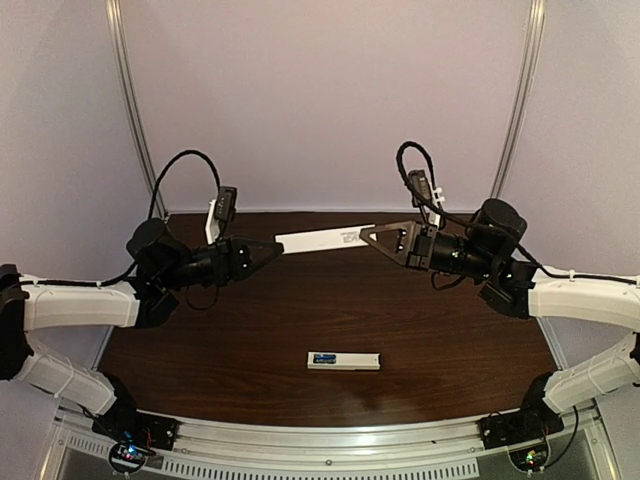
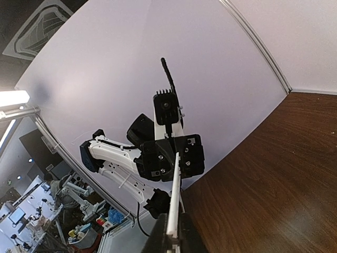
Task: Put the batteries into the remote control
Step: Pass from the right arm to the left, then place the battery cover on the remote control without the battery cover.
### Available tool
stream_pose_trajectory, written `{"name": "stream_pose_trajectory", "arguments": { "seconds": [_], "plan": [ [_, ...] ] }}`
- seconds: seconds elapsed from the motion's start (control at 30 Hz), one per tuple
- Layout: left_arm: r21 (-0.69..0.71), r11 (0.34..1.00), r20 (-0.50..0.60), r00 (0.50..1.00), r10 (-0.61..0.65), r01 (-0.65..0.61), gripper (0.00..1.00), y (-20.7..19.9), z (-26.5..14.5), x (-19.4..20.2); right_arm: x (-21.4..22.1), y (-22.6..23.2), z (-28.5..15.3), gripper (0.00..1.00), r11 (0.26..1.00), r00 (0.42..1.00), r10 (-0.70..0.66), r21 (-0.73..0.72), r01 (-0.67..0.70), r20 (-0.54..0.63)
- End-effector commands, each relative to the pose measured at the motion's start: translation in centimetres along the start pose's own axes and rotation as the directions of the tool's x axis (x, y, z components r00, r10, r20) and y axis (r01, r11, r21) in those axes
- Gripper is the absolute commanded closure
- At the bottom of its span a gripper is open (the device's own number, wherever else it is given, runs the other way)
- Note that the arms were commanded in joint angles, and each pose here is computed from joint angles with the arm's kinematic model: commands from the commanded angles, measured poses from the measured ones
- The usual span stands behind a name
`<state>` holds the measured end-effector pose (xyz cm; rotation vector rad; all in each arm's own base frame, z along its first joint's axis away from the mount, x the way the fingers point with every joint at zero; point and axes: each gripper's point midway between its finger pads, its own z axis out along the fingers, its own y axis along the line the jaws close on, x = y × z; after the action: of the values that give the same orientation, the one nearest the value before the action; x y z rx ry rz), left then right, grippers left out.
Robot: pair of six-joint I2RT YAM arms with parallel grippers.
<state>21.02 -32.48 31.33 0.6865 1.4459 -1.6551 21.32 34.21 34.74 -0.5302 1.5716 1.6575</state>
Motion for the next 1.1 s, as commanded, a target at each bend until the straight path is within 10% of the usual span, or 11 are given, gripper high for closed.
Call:
{"name": "stream_pose_trajectory", "arguments": {
  "seconds": [0.0, 0.2, 0.47, 1.07],
  "plan": [
    [0.041, 0.999, 0.004, 1.0, -0.002, 0.002, 1.0, -0.7, 0.3, -0.3, 1.1, -0.2, -0.1, 0.64, 1.0, 0.999, -0.022, 0.005, 0.022, -0.036],
    [-0.028, 0.99, -0.11, 0.984, -0.144, 0.141, 1.0, 0.8, -0.6, 3.3, 0.5, -3.1, -3.1, 0.01, 0.926, 0.968, -0.23, 0.283, 0.251, -0.104],
    [-0.185, 0.935, -0.171, 0.927, -0.333, 0.301, 1.0, 3.3, -2.7, 8.2, 1.5, -4.6, -4.8, 0.0, 0.817, 0.878, -0.356, 0.349, 0.459, -0.32],
    [-0.31, 0.792, -0.149, 0.796, -0.587, 0.526, 1.0, 7.3, -2.3, 16.8, 14.6, -10.0, -4.5, 0.17, 0.717, 0.423, -0.283, 0.103, 0.69, -0.861]
  ]
}}
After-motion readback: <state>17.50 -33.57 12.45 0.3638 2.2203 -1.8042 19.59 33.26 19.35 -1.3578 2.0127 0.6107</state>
